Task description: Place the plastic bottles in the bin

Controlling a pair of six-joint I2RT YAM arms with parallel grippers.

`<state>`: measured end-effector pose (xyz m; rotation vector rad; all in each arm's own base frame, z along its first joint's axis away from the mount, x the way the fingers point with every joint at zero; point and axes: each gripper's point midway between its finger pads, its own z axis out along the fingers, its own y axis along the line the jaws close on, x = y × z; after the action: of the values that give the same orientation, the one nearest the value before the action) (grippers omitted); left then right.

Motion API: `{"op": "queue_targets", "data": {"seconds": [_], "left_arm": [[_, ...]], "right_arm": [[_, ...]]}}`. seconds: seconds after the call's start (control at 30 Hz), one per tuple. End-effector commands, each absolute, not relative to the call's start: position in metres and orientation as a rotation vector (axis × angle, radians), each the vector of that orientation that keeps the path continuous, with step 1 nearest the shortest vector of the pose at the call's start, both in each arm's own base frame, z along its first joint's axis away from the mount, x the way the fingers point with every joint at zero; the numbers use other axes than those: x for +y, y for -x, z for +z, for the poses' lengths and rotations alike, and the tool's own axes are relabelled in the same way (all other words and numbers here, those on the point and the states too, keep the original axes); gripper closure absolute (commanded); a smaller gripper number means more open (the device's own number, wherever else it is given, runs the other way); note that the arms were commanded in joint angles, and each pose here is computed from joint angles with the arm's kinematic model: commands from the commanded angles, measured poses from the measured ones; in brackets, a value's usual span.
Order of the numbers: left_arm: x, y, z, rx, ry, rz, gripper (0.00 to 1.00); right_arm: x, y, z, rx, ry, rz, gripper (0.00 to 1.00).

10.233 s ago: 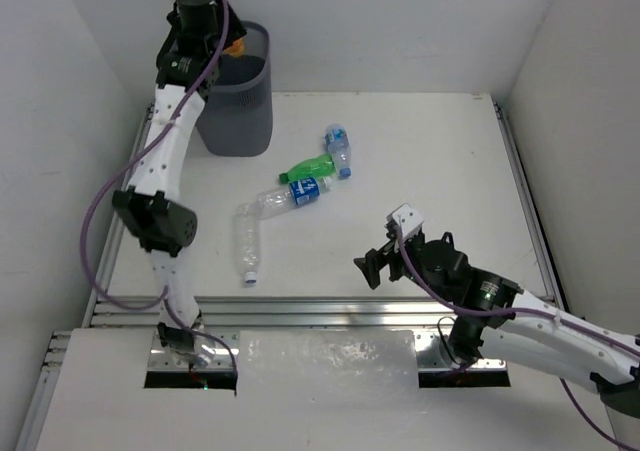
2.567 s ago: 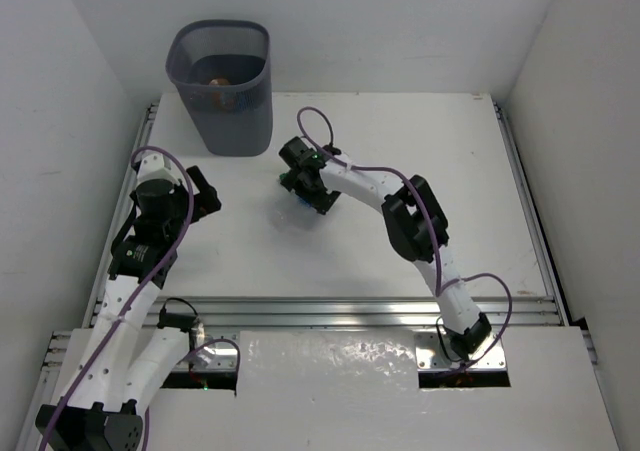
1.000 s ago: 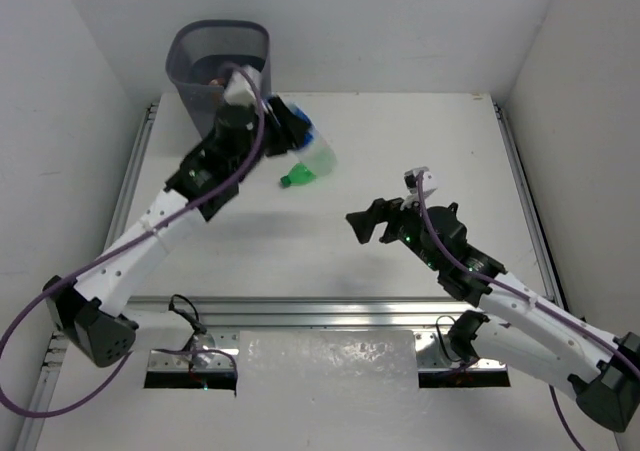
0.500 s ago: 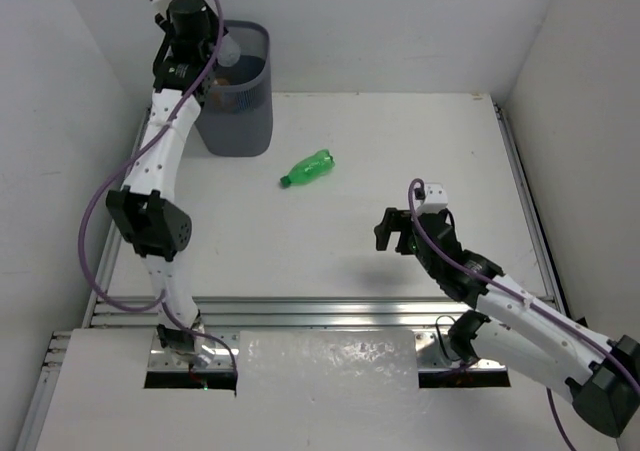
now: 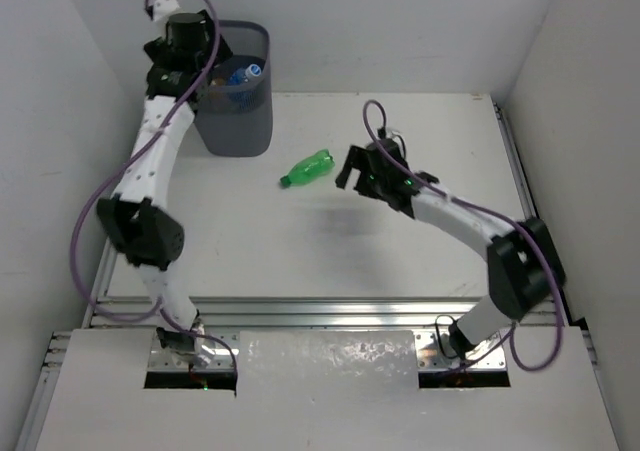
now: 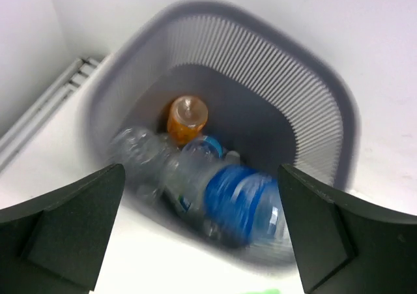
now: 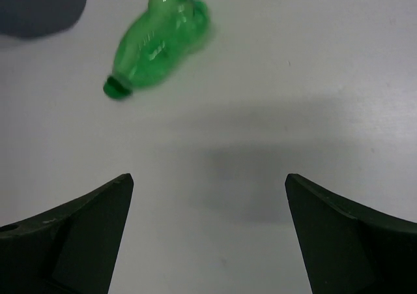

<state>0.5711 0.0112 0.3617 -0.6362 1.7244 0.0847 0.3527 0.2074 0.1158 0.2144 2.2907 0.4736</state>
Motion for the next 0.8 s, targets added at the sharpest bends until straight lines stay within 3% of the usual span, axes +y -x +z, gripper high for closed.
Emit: {"op": "queue_targets", "data": {"seconds": [0.0, 0.03, 0.1, 0.13, 0.2, 0.23, 0.4, 0.7, 0.73, 0.77], "left_arm": [[0.02, -0.467, 0.449, 1.57, 0.697, -0.016, 0.0], [0.017, -0.424, 0.481, 1.496, 0.676, -0.079, 0.0], [0.002, -0.398, 0.475, 1.481, 0.635, -0.177, 0.0], [-0.003, -0.372, 0.455, 1.493, 0.638, -0.219, 0.0], [-0.015, -0.357, 0.405, 1.584, 0.609, -0.259, 0.0], [-0.017, -0.337, 0.409, 1.564, 0.598, -0.292, 0.0], [-0.026, -0.31, 0.362, 1.712, 0.498, -0.268, 0.0], [-0.016, -0.288, 0.33, 1.792, 0.414, -0.151, 0.0], [-0.016, -0.289, 0.327, 1.8, 0.409, -0.152, 0.0], [-0.02, -0.29, 0.319, 1.821, 0.395, -0.162, 0.0]], "right_arm": [[0.239, -0.399, 0.116, 2.274, -0.459, 0.457, 0.01], [0.251, -0.423, 0.14, 2.214, -0.482, 0.457, 0.01], [0.252, -0.434, 0.127, 2.232, -0.551, 0.285, 0.01], [0.268, -0.46, 0.128, 2.213, -0.583, 0.257, 0.01], [0.268, -0.465, 0.112, 2.27, -0.651, 0.135, 0.01], [0.282, -0.485, 0.109, 2.255, -0.664, 0.136, 0.01], [0.301, -0.504, 0.078, 2.257, -0.682, 0.138, 0.01], [0.315, -0.512, 0.022, 2.308, -0.584, 0.132, 0.01], [0.312, -0.51, 0.018, 2.318, -0.525, 0.116, 0.06], [0.312, -0.509, 0.016, 2.303, -0.501, 0.148, 0.27]]}}
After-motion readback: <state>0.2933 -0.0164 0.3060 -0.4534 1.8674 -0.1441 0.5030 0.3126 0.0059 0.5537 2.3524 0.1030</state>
